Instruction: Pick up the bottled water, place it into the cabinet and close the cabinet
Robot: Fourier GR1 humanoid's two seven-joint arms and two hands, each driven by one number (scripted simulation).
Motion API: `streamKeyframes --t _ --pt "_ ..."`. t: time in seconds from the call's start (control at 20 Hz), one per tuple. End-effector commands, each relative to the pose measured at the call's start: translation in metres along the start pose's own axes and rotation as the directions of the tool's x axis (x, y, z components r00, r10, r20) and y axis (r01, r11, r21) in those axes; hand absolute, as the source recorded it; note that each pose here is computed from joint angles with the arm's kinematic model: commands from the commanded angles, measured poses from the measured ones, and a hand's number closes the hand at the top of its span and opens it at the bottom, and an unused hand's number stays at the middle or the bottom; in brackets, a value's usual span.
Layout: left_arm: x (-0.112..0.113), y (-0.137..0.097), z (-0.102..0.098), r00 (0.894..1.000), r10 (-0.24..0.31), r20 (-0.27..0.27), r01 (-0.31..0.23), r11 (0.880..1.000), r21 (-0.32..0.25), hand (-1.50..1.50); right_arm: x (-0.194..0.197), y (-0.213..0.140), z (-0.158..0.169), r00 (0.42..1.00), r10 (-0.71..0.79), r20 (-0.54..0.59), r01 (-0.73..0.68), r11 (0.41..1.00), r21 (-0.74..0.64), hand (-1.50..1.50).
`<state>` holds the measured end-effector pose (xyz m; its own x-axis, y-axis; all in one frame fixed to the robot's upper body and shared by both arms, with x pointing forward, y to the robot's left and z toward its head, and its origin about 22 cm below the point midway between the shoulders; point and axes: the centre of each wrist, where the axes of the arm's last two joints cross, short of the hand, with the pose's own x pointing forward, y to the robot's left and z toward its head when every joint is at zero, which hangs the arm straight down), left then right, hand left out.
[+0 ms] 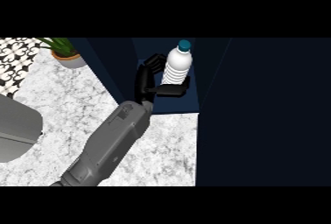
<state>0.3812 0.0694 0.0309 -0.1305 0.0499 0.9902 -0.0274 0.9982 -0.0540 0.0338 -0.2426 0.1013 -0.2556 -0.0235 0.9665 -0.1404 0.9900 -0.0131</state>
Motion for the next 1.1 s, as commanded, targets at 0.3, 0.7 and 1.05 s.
streamKeyframes --t 0.3,0.7,1.05 --pt "-0.013 0.012 -0.028 0.96 -0.28 -0.011 0.28 0.958 0.06 1.5 0.015 -0.001 -0.008 0.997 -0.055 0.058 0.054 0.998 0.019 -1.5" --pt "-0.021 0.04 -0.036 0.966 -0.248 -0.075 0.259 0.939 0.226 1.5 0.001 -0.01 -0.002 0.997 -0.059 0.045 0.058 0.998 0.017 -1.5" --pt "-0.009 0.059 -0.052 0.913 -0.407 -0.024 0.4 0.881 0.253 -1.5 0.008 -0.006 0.003 0.997 -0.069 0.037 0.067 0.997 0.039 -1.5"
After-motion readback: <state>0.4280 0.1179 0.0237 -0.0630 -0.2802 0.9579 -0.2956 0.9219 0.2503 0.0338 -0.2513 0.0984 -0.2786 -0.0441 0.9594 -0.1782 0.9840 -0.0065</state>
